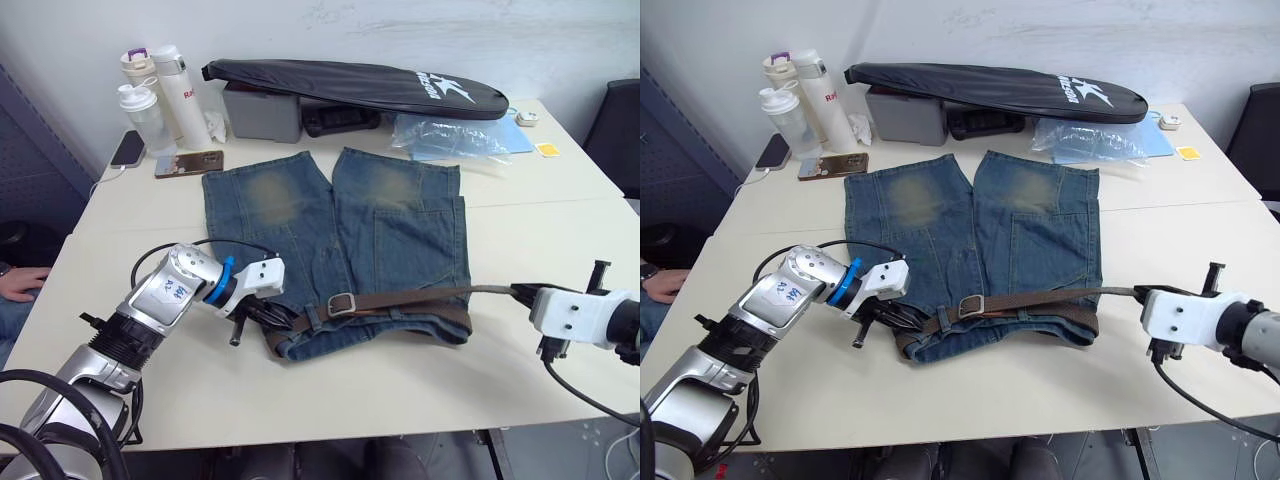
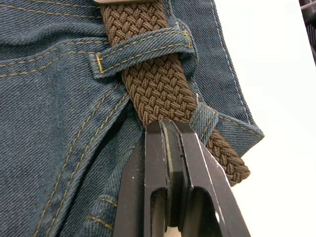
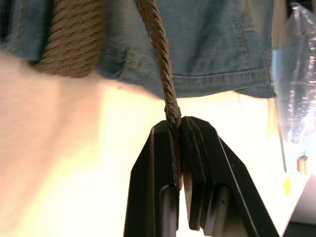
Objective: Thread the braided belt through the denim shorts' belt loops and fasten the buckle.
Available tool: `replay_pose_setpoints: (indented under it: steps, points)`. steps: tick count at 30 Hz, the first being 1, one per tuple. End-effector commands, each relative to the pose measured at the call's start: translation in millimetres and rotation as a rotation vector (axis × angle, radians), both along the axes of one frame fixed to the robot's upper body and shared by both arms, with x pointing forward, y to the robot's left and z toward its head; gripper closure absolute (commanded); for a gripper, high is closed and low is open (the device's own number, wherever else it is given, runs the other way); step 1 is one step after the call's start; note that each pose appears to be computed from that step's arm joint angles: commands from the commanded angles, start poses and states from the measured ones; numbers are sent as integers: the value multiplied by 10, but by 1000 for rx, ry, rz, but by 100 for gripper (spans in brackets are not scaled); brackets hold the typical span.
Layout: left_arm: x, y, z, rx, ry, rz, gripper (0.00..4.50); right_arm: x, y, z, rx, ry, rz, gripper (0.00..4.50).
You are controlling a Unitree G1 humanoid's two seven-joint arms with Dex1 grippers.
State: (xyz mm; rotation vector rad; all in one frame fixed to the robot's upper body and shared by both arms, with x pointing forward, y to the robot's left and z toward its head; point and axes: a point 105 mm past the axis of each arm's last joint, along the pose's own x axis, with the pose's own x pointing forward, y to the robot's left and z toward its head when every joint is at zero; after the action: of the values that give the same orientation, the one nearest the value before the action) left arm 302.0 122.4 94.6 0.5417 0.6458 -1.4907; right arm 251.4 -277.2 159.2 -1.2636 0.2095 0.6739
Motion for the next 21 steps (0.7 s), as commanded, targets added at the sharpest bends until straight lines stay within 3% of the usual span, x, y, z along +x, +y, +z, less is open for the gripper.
replay_pose_setpoints:
  steps: [1,13,21]
  points:
    - [-27,246,-187,111,51,52,444,-2,-177,148,-44,-53,-44,450]
    - [-41,228,75,-14,74,64,444,-50,80,-33,100,23,20,450]
    - [-66,134,520,-166,50,73,450,-225,24,-81,191,142,24,108]
